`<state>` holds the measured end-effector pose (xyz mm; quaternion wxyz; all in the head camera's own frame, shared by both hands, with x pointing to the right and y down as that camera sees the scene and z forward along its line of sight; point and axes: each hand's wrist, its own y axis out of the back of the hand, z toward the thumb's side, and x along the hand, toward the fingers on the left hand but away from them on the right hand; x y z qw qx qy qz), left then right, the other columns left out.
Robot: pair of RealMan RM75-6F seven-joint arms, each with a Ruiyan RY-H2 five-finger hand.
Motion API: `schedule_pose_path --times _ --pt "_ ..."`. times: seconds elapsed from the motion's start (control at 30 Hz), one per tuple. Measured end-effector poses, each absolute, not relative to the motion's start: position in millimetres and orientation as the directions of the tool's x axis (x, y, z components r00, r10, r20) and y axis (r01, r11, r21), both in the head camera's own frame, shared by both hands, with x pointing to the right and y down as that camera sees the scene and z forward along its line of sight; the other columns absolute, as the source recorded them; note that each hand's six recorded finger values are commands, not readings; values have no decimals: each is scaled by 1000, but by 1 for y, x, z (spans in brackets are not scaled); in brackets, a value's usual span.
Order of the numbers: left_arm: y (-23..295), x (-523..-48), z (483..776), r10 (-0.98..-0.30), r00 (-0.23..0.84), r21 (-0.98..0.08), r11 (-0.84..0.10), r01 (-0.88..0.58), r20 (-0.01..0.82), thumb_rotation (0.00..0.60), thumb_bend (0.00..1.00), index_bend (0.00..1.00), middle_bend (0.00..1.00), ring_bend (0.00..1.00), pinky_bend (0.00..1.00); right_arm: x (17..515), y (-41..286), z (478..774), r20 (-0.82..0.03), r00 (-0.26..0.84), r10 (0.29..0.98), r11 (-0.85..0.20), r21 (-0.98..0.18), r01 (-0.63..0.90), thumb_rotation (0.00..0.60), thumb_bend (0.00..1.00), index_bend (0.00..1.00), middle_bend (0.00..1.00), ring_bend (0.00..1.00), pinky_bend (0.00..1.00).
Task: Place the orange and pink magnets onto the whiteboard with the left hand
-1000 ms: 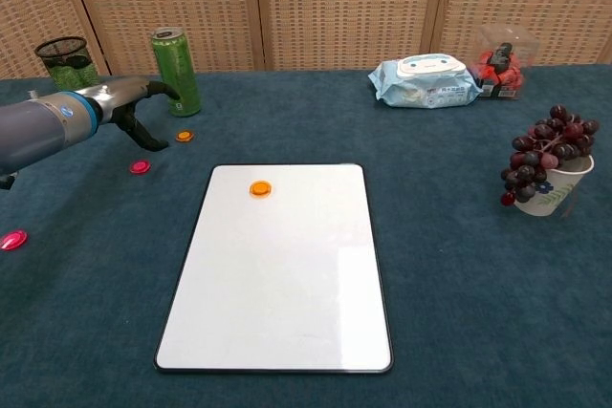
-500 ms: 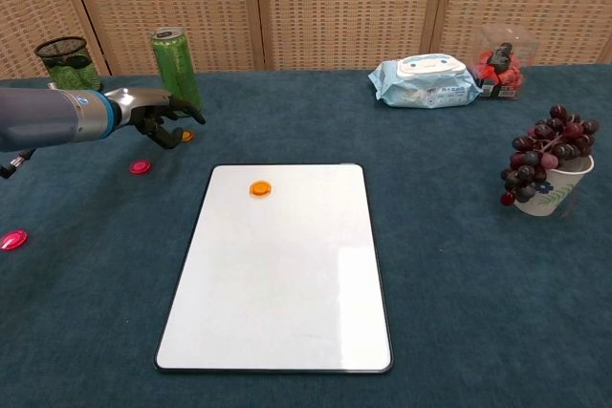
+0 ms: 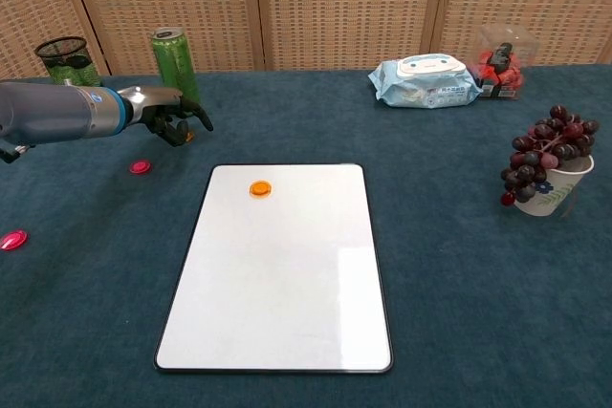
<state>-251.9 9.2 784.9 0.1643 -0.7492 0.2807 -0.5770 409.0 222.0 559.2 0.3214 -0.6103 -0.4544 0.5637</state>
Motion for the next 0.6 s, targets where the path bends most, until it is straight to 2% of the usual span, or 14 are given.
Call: schedule_pose_path --times 0.3,0.6 --pt "8 -243 789 -592 182 -547 -801 -244 785 600 835 231 0 0 0 409 222 559 -398 -48 916 -382 -903 194 600 2 0 0 0 0" --pt "17 -241 793 -524 203 -474 -844 -250 827 600 832 231 0 0 0 409 222 559 -399 -48 916 -382 -902 198 600 2 0 0 0 0"
